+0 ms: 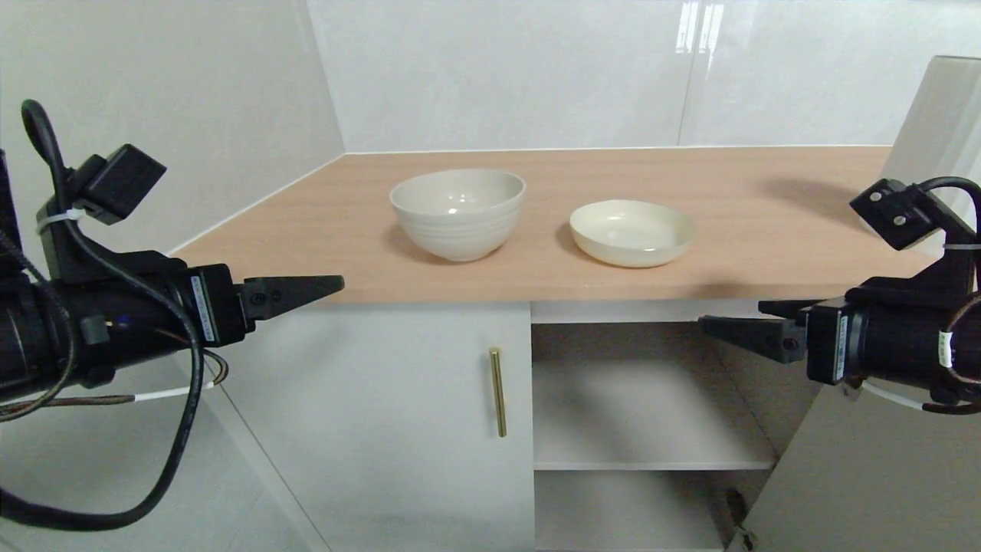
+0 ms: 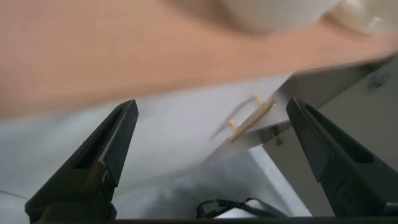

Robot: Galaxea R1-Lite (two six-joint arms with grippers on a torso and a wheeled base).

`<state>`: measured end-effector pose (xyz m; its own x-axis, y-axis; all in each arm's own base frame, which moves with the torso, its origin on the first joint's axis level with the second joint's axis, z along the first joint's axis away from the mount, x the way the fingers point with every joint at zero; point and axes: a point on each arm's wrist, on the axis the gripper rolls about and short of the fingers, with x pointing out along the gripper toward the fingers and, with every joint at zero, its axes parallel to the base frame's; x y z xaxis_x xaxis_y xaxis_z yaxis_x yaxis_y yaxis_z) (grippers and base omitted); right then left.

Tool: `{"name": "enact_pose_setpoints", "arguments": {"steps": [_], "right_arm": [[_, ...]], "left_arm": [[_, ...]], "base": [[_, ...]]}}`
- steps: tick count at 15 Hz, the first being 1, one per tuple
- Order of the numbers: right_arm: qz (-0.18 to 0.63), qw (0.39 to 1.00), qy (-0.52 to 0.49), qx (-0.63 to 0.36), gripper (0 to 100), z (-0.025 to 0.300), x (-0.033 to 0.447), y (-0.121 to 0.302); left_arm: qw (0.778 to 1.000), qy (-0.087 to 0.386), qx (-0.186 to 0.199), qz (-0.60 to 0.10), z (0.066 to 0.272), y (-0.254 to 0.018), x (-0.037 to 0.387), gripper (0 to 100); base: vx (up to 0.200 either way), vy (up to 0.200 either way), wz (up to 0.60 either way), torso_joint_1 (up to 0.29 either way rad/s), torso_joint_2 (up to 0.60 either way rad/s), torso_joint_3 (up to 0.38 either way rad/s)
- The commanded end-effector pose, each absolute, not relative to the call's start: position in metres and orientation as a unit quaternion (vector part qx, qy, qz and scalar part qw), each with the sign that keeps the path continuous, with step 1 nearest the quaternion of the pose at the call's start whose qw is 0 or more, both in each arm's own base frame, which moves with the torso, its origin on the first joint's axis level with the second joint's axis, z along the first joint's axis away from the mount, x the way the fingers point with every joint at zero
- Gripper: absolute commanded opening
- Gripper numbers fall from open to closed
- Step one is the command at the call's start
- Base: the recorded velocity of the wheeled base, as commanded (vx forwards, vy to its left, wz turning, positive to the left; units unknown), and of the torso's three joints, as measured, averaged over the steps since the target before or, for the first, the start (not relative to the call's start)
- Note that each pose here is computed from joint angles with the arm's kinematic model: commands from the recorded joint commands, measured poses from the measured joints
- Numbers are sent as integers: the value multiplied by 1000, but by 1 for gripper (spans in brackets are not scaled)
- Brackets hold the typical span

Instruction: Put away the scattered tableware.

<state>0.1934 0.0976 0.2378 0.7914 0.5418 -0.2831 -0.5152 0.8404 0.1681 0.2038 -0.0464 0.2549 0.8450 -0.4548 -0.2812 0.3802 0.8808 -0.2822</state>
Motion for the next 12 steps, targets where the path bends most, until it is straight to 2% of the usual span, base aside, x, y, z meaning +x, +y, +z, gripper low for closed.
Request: {"name": "enact_pose_setpoints", "arguments": {"steps": [1,9,12], "right_arm": [[281,945,161,42,100,239,193,98],[279,943,176,38,100,232,200,101],[285,946,154,17,100,226,208,105]], "left_arm": [[954,173,-109,-220,255,-46,204,100],[953,173,-109,-222,255,-47,207,100],[954,168,-108,-222,262,-49,217,100]], "base": [[0,0,0,173,-544,-300],[0,0,0,179,-482,-287],[0,0,0,177,-422,-245]]}}
